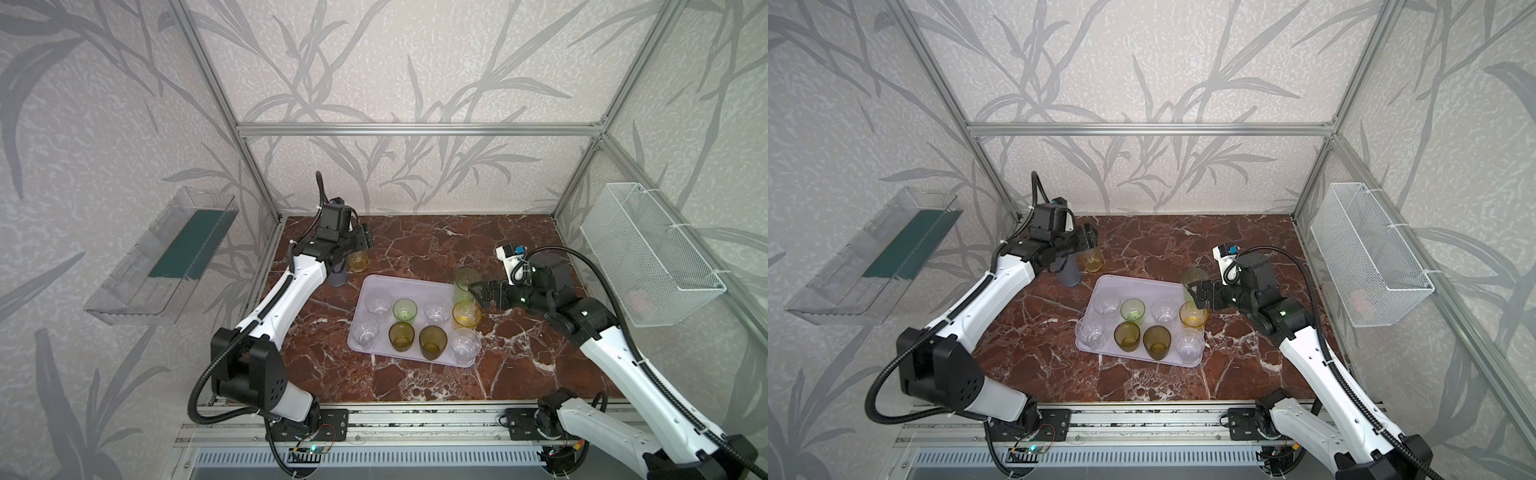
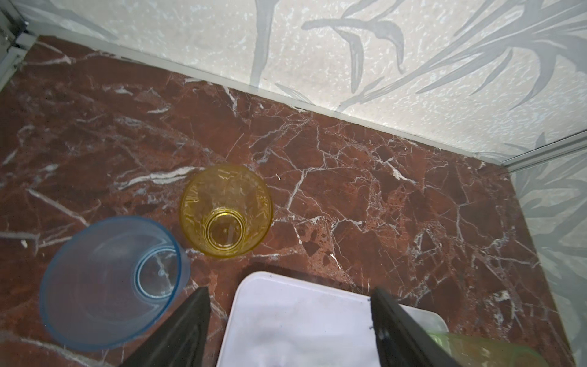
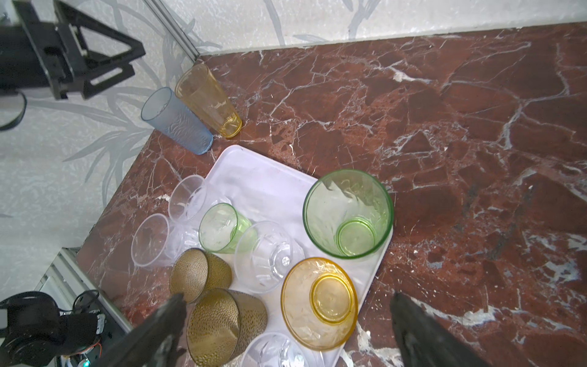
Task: Place the glasses into the tray
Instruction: Pick up the glass from the top-left of the table.
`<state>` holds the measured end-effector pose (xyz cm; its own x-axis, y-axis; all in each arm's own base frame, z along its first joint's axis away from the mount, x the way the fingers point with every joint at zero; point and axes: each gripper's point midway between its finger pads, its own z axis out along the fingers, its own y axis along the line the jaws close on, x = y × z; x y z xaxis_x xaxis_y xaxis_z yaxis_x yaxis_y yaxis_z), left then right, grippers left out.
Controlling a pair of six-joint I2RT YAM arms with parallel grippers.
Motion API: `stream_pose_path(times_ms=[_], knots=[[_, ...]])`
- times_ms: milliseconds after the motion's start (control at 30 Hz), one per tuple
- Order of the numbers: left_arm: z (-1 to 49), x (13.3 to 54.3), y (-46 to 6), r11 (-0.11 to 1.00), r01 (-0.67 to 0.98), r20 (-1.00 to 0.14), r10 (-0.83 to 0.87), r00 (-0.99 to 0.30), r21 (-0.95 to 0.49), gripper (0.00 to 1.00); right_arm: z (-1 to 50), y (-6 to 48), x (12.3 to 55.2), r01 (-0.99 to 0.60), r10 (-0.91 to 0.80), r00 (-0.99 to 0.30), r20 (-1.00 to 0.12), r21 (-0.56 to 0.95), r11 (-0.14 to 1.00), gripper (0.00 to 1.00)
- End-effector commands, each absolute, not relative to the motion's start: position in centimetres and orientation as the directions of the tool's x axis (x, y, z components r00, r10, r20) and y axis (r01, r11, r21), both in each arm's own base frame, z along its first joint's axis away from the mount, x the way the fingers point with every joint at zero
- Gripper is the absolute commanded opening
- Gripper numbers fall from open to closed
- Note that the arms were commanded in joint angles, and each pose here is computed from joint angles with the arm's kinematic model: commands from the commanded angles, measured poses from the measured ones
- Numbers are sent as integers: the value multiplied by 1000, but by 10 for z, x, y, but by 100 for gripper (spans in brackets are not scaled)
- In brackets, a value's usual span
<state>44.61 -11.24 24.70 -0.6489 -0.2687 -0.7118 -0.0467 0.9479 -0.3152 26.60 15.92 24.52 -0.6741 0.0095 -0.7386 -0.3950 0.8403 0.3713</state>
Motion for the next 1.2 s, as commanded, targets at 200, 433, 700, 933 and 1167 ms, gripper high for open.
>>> stream_pose_path(times_ms=[200,433,700,933,1167], knots=[[206,476,-116,980,-63,-600,-167,-782,-191,56,229,150,247,-399,-1,-672,-740,361,843,99],[186,488,-108,992,-82,-569,-122,-813,-96,47,224,147,245,-387,-4,-680,-734,354,852,99],[170,494,-110,994,-74,-547,-106,-830,-80,28,223,146,246,-377,1,-685,-729,355,855,99],[157,502,-113,996,-62,-530,-90,-843,-69,20,221,144,245,-363,5,-693,-721,356,861,99],[148,509,-114,997,-55,-516,-75,-853,-53,19,219,142,243,-350,14,-701,-713,360,865,99]])
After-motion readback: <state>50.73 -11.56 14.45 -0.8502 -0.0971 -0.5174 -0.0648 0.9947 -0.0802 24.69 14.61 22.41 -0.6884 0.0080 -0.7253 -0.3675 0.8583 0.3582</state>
